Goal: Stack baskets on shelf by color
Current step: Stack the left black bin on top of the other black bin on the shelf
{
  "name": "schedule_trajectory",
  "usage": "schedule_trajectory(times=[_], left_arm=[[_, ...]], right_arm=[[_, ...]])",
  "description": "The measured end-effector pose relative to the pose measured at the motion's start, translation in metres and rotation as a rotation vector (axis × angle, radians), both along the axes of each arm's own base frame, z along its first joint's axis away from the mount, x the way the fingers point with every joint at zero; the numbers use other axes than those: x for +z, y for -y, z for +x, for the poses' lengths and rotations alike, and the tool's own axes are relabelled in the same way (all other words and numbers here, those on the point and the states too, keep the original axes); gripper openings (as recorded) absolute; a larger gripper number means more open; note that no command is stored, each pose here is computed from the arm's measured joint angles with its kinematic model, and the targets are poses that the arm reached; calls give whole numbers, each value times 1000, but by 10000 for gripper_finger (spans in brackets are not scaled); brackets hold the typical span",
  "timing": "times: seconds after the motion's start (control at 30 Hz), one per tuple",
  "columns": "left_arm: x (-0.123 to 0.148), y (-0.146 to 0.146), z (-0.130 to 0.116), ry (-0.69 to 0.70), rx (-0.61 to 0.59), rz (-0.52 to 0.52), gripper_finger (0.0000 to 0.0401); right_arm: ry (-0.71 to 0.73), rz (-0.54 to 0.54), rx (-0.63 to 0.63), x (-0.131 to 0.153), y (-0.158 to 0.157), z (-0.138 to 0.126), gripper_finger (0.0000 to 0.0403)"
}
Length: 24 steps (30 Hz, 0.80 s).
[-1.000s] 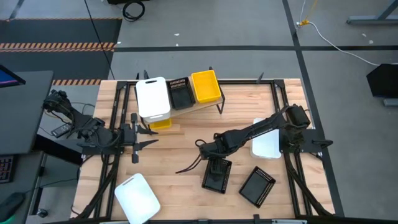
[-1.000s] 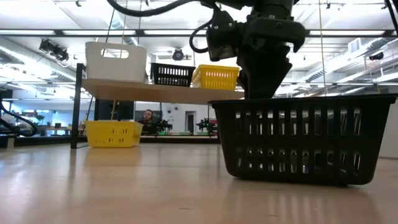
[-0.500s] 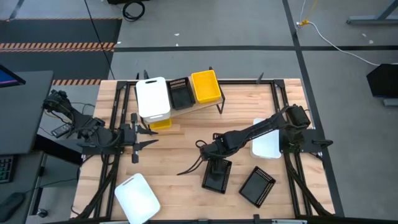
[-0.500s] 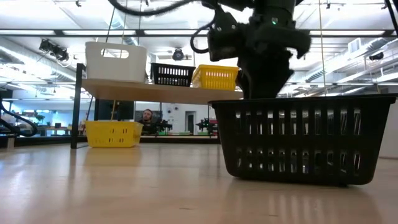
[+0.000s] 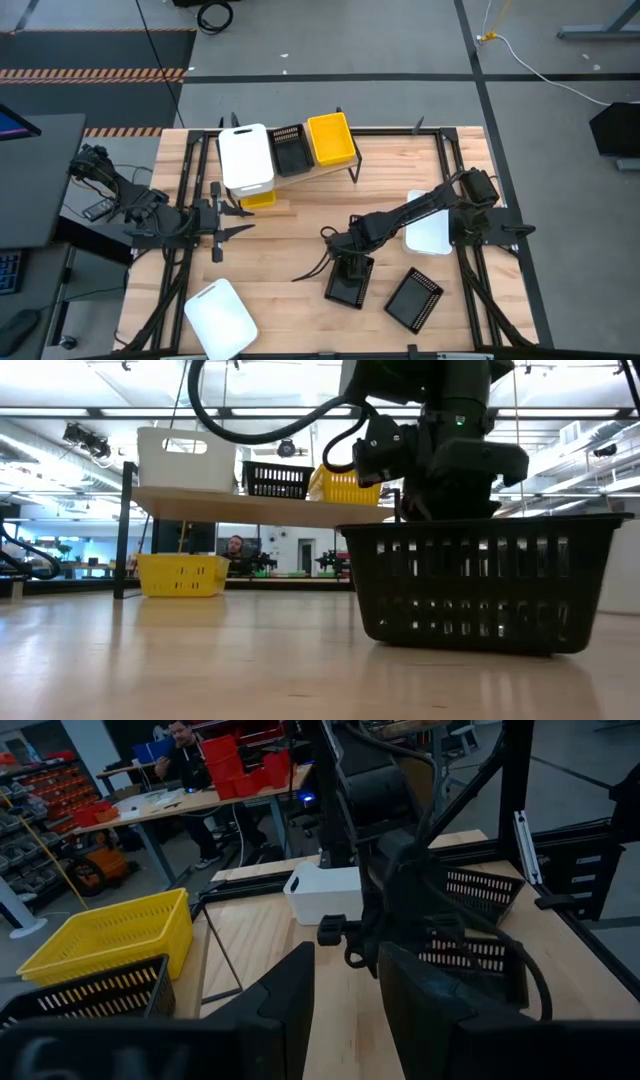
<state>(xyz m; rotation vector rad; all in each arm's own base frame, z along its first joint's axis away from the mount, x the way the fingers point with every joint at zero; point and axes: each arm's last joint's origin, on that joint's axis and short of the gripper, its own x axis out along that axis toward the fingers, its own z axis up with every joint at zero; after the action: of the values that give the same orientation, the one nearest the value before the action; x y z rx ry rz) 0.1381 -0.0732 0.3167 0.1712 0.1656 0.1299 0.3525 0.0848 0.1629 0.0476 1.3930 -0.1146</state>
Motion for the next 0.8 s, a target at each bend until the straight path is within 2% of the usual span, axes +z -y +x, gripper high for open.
schedule_trajectory(times=[0.1,0.23,0.3,0.5,0.7,0.8], left_arm=[[0,0,0,0,0,0,121],[0,0,0,0,0,0,121],[0,0,0,0,0,0,121],[0,0,0,-3,0,2,121],[0,0,0,-3,0,3,121],[0,0,0,-3,0,2,121]], right_arm=[[20,-109,6,0,7,1,200],[47,-344,-8,2,20,3,200],[48,-387,-14,3,25,3,200],[68,-274,-5,16,23,12,200],[142,-222,28,50,3,24,200],[175,-138,47,64,-13,27,200]])
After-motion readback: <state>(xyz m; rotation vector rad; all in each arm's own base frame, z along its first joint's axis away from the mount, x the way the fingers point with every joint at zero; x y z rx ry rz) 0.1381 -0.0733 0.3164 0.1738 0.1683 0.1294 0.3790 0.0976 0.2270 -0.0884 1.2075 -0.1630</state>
